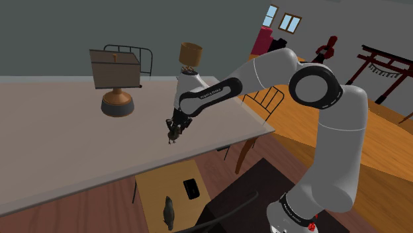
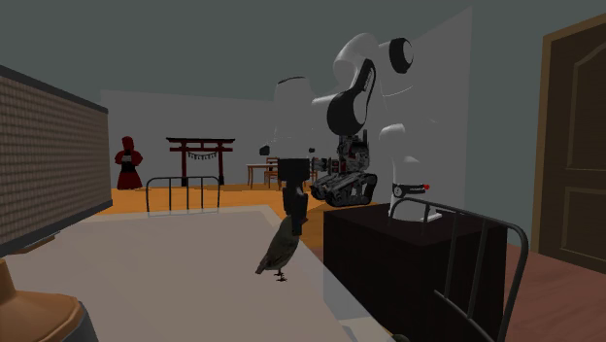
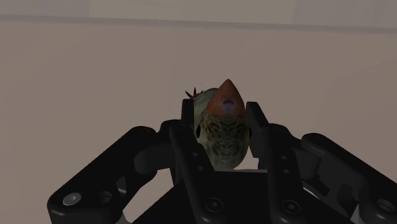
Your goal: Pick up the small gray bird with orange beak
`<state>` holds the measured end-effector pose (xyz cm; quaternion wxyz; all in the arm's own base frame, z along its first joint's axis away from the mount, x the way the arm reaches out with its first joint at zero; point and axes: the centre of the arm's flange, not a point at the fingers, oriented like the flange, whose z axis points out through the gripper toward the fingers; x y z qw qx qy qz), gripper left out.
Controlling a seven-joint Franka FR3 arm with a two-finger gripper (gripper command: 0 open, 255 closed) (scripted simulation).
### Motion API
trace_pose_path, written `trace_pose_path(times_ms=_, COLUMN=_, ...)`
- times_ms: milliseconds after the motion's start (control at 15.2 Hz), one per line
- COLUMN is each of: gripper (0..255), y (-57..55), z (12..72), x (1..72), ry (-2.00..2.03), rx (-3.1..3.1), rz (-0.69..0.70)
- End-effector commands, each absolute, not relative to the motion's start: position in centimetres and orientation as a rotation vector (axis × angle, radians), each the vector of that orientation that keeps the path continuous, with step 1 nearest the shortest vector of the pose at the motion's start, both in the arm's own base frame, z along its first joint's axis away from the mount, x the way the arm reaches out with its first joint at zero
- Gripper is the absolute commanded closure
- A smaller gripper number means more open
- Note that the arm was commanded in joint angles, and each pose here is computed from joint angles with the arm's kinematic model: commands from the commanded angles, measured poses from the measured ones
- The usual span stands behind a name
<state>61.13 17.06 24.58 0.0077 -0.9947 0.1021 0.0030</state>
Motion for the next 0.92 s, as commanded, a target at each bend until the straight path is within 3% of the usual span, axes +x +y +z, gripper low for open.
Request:
trace_pose_path(times_ms=0, gripper=255, y=17.1, z=24.5, x=61.1, ry=0.319, rx=-3.11, rz=0.011)
trace_pose_path(times_ms=858, gripper=255, y=17.1, z=30.4, x=61.1, ry=0.319, rx=-3.11, rz=0.011)
